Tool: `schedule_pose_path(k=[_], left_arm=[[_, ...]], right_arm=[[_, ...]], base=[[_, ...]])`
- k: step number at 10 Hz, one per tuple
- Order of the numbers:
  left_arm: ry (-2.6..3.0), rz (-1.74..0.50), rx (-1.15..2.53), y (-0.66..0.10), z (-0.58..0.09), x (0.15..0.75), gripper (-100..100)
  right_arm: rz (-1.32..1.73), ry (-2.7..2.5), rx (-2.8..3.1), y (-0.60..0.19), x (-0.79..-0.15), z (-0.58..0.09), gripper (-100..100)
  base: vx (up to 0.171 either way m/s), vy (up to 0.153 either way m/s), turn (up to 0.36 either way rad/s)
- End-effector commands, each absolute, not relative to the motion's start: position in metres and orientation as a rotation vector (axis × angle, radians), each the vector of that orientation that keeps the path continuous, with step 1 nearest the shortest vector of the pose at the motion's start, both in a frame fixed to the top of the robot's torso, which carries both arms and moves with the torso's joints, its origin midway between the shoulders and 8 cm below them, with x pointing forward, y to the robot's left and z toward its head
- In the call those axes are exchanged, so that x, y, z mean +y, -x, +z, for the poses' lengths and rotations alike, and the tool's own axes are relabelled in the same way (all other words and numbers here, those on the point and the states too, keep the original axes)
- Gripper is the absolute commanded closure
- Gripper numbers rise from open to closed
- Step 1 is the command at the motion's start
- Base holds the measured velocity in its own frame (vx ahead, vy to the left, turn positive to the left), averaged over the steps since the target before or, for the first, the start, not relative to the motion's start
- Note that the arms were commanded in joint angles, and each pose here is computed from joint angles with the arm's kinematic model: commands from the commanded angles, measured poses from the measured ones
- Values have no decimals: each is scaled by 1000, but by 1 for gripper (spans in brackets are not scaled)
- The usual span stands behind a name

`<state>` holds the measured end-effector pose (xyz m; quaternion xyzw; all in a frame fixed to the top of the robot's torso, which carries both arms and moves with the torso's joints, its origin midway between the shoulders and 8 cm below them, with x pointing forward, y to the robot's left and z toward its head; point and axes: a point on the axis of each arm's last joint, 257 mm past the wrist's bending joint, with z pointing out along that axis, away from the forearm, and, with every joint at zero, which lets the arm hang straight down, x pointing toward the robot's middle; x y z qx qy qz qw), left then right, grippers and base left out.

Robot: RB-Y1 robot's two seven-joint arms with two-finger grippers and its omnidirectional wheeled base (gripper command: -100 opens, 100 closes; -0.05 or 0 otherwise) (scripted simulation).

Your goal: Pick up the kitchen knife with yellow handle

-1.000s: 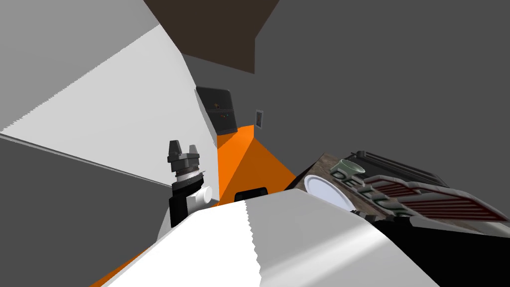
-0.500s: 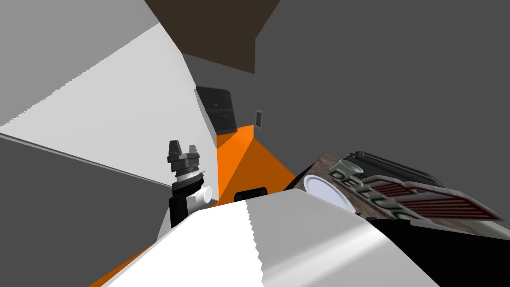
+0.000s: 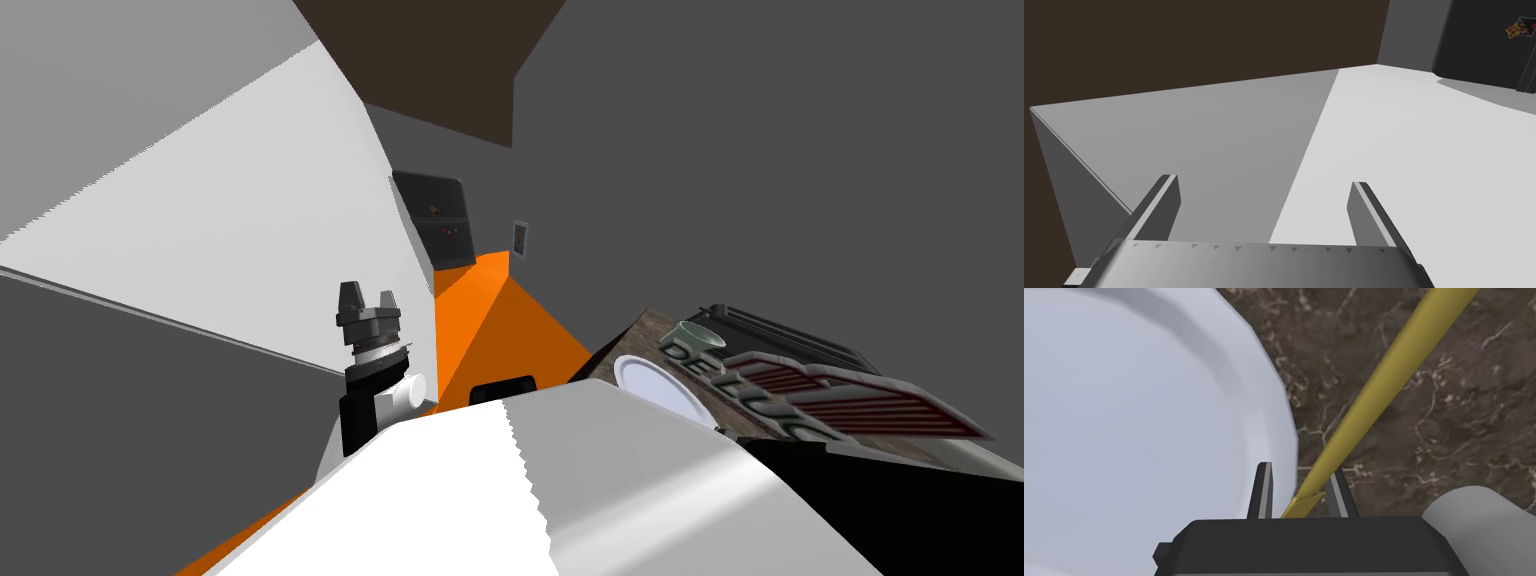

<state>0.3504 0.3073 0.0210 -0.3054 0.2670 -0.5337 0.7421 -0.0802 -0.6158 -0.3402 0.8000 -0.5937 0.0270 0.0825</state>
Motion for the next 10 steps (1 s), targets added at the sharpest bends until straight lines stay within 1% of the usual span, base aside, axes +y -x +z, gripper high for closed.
schedule_pose_path(k=[1, 9, 10], left_arm=[[669, -1170, 585, -350, 21, 307, 0], [669, -1170, 585, -350, 21, 307, 0], [669, -1170, 585, -350, 21, 307, 0]], right_arm=[[91, -2401, -1772, 72, -614, -338, 100], [78, -2404, -1759, 64, -617, -320, 100], [77, -2403, -1760, 64, -617, -319, 0]], base=[[1, 8, 1], [2, 9, -11], [0, 0, 0]])
